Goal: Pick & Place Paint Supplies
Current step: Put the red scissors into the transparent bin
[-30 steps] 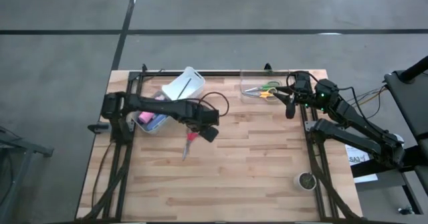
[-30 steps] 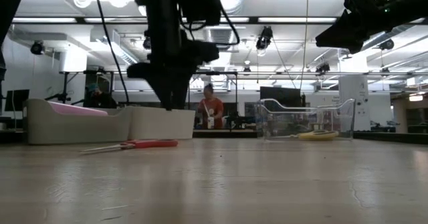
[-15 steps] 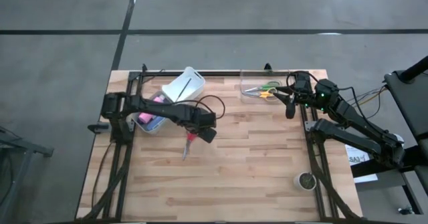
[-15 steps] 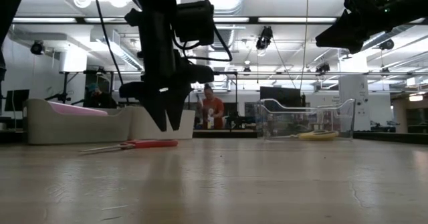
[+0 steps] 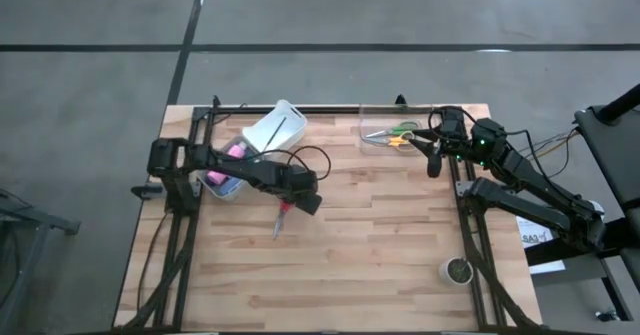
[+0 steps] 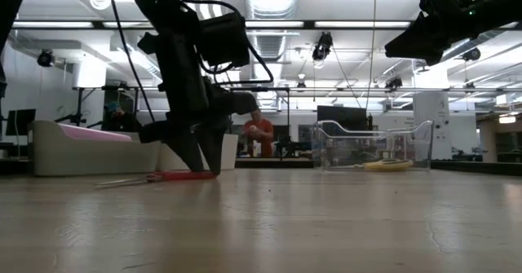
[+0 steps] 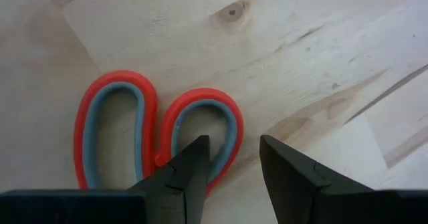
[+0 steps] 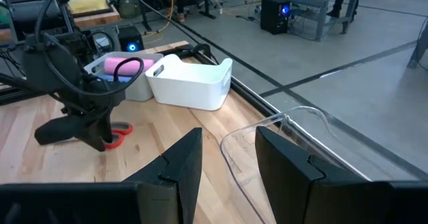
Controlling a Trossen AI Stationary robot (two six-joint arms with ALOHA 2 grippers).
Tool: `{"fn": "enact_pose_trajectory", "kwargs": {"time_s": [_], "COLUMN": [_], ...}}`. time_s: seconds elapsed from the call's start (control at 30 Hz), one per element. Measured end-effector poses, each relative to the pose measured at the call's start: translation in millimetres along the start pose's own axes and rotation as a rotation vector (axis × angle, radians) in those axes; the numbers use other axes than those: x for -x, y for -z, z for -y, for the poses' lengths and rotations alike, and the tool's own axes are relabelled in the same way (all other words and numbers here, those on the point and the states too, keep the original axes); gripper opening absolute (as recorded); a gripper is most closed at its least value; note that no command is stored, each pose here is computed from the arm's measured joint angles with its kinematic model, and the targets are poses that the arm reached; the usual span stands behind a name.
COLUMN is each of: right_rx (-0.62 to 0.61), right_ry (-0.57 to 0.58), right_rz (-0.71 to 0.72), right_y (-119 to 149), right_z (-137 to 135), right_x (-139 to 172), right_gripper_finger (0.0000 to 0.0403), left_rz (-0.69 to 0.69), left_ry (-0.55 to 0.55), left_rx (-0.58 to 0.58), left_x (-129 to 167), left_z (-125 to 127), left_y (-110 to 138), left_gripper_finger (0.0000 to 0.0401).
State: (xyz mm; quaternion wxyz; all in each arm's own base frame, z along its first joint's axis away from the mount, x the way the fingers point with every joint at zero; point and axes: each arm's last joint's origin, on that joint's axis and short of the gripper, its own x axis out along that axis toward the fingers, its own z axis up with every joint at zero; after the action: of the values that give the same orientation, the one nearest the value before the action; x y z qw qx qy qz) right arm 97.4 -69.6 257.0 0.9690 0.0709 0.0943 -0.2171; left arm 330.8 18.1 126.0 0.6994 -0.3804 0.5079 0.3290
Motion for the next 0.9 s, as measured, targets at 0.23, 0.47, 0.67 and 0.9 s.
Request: {"fn": "enact_pose_trajectory", "kwargs": {"time_s": [0.23,0.47,0.67,0.9], "right_rx": [0.0,0.0,0.0,0.0], "right_ry": [0.0,0.0,0.0,0.0], "right_rz": [0.0,0.0,0.0,0.0], "right_y": [0.0,0.0,0.0,0.0], "right_z": [0.0,0.0,0.0,-0.1], "right_x": [0.0,0.0,0.0,0.1], "right_gripper_finger": [0.0137,0.0137,0.0137,0.0137], "left_rz": [0.002,0.004,0.002,0.005], "left_ry": [-0.004,-0.003,-0.013,-0.006], "left_rx": [0.017,0.003,-0.006,-0.007], "left_x": [-1.1,-1.7,-2.2,-2.1], "left_z": [-0.7,-0.9,-1.9,-1.3], "left_y": [0.6,0.6,1.1,0.7], "left_gripper_finger": [0.0145,0.0131,0.0069,0.0019]}}
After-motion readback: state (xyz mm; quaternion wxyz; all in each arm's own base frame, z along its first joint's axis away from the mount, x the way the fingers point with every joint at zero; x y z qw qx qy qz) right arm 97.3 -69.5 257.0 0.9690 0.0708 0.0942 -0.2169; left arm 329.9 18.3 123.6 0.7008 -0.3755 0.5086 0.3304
